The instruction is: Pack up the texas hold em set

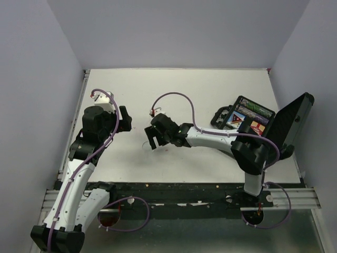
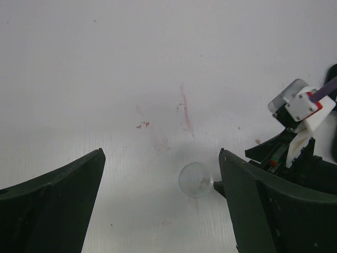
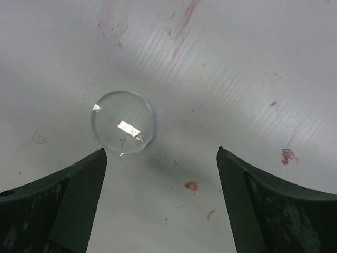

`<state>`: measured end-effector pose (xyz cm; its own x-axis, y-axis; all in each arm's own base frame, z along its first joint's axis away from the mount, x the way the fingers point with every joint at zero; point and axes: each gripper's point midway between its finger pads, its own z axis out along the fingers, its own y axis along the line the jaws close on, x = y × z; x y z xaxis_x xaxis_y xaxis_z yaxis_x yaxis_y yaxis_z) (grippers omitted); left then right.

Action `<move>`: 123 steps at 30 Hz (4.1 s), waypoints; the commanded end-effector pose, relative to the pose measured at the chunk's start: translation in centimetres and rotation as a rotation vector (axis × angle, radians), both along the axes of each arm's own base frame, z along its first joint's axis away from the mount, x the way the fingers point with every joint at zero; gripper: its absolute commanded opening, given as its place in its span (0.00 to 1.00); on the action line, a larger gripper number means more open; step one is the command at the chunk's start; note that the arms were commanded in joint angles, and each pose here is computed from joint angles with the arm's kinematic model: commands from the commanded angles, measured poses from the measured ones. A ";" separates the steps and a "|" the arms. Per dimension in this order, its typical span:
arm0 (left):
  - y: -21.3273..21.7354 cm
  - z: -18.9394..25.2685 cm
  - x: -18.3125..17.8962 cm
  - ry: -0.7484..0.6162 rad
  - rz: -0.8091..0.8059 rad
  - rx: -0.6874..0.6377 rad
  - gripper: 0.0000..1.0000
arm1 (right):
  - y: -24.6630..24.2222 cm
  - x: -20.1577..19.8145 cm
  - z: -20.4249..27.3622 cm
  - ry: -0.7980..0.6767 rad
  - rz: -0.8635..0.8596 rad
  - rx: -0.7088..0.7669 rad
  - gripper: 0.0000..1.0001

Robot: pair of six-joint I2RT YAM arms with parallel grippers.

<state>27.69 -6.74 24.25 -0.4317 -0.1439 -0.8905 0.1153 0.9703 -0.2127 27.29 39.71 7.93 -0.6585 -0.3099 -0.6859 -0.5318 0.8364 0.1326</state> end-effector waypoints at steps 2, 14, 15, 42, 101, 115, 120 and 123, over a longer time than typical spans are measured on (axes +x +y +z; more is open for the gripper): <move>0.4 0.0 0.2 -0.014 0.026 -0.005 0.98 | 4.7 -1.3 -0.6 -0.028 0.057 0.065 0.92; -0.2 0.0 0.2 -0.010 -0.005 -0.018 0.97 | 5.8 -1.6 -4.2 -0.067 0.056 -0.054 0.89; -0.2 0.0 0.2 -0.009 -0.006 -0.018 0.97 | 5.9 -1.7 -4.3 -0.074 0.058 -0.064 0.89; -0.6 0.0 0.2 -0.009 -0.028 -0.025 0.97 | 4.8 -1.8 -7.1 -0.075 0.030 -0.188 0.66; -2.5 0.0 -0.4 -0.002 -0.114 -0.058 0.97 | -47.9 4.6 0.6 0.060 -1.147 -0.105 0.47; -2.6 -0.1 -0.3 0.002 -0.117 -0.056 0.97 | -48.4 4.7 0.1 0.062 -1.153 -0.124 0.47; -2.5 -0.2 -0.3 0.005 -0.117 -0.055 0.97 | -48.6 4.6 -0.1 0.068 -1.163 -0.144 0.48; -2.6 -0.2 -0.3 0.005 -0.119 -0.056 0.97 | -48.7 4.6 0.0 0.065 -1.167 -0.148 0.48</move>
<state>27.45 -8.84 24.21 -0.4497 -0.1425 -0.8817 0.2063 0.9439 -0.2577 31.97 -8.21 8.09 -0.6329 0.4367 -0.6394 0.5523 0.8333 0.0225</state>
